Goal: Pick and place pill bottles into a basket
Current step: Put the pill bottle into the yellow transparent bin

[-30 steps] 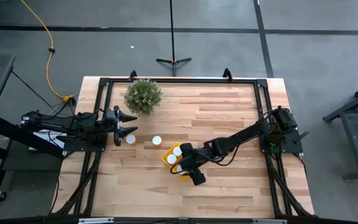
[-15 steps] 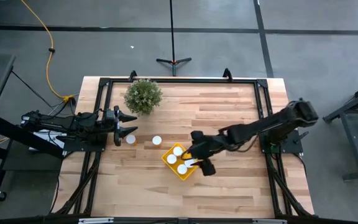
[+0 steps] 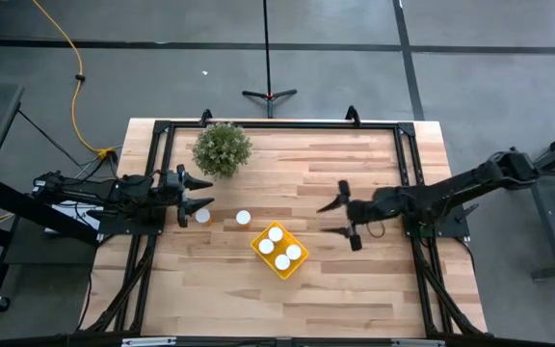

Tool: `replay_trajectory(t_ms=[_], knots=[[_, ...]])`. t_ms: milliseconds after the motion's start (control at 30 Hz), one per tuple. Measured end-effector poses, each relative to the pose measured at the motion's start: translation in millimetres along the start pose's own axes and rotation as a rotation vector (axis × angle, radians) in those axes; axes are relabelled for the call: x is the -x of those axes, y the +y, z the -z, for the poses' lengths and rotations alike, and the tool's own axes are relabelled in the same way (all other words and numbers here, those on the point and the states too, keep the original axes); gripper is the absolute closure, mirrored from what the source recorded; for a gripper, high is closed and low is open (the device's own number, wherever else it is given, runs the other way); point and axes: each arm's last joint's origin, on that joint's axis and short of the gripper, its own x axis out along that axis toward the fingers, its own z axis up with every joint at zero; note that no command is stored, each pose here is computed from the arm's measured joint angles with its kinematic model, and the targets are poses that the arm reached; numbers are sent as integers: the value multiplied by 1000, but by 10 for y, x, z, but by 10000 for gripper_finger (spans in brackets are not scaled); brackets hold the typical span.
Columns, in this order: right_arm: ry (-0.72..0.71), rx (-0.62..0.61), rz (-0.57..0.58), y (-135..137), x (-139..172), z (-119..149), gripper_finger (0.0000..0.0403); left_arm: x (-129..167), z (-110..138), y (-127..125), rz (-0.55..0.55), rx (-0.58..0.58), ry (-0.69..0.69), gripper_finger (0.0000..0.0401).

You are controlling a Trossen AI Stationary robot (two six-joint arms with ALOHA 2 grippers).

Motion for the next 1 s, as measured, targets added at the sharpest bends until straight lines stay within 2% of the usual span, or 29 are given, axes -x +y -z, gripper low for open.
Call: replay_trajectory(t_ms=[133, 333, 433, 700, 833, 1000], knots=[[-129, 39, 134, -101, 119, 219, 167, 0, 58, -1, 34, -52, 64, 125], [-210, 88, 180, -165, 187, 302, 167, -26, 105, -8, 54, -127, 120, 125], [-214, 113, 192, -183, 182, 275, 167, -61, 129, -13, 44, -147, 148, 110], [-208, 178, 200, -188, 176, 259, 167, -196, 251, -48, 34, 6, 343, 22], [-204, 211, 203, -188, 176, 260, 167, -245, 164, -104, 47, 74, 471, 15], [-183, 241, 202, -187, 171, 277, 167, -316, -13, -170, -16, 83, 643, 28]])
